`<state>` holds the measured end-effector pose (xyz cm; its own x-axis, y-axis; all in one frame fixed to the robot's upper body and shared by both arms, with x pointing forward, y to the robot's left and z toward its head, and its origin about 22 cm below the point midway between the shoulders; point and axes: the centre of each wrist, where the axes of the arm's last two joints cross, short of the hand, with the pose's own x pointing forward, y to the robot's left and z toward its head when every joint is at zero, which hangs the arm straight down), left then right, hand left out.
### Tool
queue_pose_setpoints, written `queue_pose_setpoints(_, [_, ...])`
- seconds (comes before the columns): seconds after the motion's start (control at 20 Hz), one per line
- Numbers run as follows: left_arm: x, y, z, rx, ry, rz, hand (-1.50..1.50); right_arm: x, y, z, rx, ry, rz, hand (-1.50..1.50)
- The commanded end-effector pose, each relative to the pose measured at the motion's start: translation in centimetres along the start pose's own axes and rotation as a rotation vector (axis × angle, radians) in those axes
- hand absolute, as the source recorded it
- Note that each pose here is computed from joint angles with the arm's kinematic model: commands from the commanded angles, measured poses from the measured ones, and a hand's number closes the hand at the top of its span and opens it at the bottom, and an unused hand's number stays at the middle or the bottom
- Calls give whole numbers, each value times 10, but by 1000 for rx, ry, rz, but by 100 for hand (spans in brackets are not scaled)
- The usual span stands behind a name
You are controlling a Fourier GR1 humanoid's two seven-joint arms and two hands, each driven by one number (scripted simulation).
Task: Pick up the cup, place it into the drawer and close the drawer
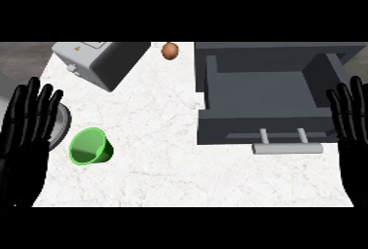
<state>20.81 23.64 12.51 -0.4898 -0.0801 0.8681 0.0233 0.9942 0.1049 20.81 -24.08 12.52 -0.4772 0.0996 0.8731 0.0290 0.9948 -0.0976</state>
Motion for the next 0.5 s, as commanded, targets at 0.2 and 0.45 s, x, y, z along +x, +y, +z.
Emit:
queue_pose_setpoints(0.2, [-13,-7,5,126,-24,-61,-150,-5,14,13,61,-2,-47,-150])
queue_pose_setpoints(0.45, [-32,9,-4,209,84,144,-150,10,-4,-1,156,64,-145,-150])
